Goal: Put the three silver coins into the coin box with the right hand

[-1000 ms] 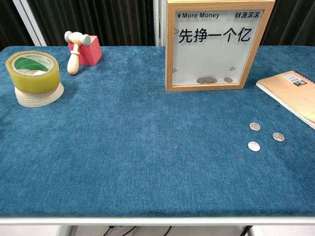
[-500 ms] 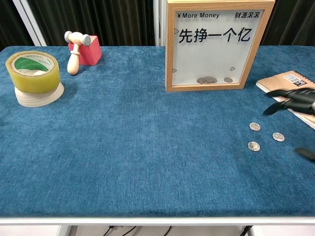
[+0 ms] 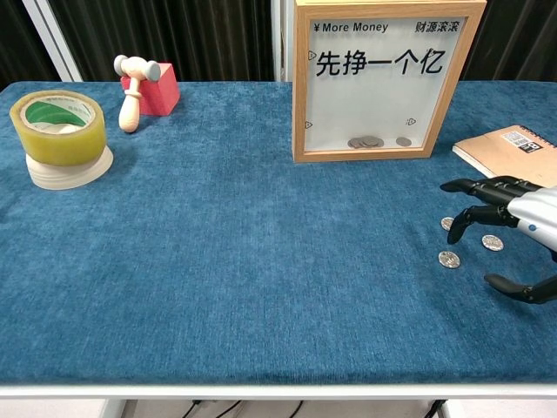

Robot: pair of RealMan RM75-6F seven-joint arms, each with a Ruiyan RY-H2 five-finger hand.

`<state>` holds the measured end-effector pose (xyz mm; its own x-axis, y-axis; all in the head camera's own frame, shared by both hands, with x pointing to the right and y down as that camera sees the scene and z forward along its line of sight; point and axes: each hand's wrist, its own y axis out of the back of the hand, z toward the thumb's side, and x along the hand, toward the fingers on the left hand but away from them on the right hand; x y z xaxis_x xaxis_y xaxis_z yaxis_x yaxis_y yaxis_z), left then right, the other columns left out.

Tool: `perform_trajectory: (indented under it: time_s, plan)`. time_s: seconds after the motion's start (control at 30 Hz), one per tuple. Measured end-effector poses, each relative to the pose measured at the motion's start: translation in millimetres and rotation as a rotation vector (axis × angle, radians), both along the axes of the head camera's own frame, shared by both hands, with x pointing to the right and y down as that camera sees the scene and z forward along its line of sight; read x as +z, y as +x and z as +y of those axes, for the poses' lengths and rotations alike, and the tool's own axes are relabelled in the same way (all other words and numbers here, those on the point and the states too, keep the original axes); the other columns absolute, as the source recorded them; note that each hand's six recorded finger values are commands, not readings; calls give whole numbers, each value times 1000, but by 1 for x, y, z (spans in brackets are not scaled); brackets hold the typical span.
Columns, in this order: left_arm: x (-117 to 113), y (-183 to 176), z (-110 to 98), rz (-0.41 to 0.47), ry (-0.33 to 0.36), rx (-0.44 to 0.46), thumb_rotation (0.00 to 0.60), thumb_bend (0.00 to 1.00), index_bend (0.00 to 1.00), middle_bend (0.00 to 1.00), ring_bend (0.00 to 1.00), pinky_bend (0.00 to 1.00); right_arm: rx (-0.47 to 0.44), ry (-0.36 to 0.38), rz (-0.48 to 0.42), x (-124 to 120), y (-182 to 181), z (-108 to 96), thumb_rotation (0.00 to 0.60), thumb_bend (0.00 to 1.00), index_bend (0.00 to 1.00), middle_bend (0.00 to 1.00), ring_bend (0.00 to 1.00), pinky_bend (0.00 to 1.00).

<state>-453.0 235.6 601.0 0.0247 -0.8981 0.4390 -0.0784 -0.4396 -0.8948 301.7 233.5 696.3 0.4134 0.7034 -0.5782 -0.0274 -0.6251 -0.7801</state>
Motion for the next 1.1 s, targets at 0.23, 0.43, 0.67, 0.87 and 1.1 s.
perform_trajectory:
  time_s: [0.23, 0.43, 0.67, 0.87, 1.1]
  plan:
    - [1, -3, -1, 6, 2, -5, 600, 0, 62, 8, 0, 0, 3, -7, 13, 8, 0, 1, 600, 327, 342, 0, 0, 0]
    - [2, -5, -1, 7, -1, -9, 600, 0, 62, 8, 0, 0, 2, -14, 23, 13, 0, 2, 600, 327, 339, 0, 0, 0]
    - [3, -6, -1, 8, -1, -10, 600, 0, 61, 8, 0, 0, 2, -16, 24, 15, -2, 3, 600, 327, 339, 0, 0, 0]
    - [4, -6, 0, 8, -7, -6, 600, 0, 62, 8, 0, 0, 2, -18, 26, 17, -2, 2, 600, 327, 338, 0, 0, 0]
    - [4, -7, -1, 10, -10, -6, 600, 0, 62, 8, 0, 0, 3, -22, 28, 19, -5, 1, 600, 327, 348, 0, 0, 0]
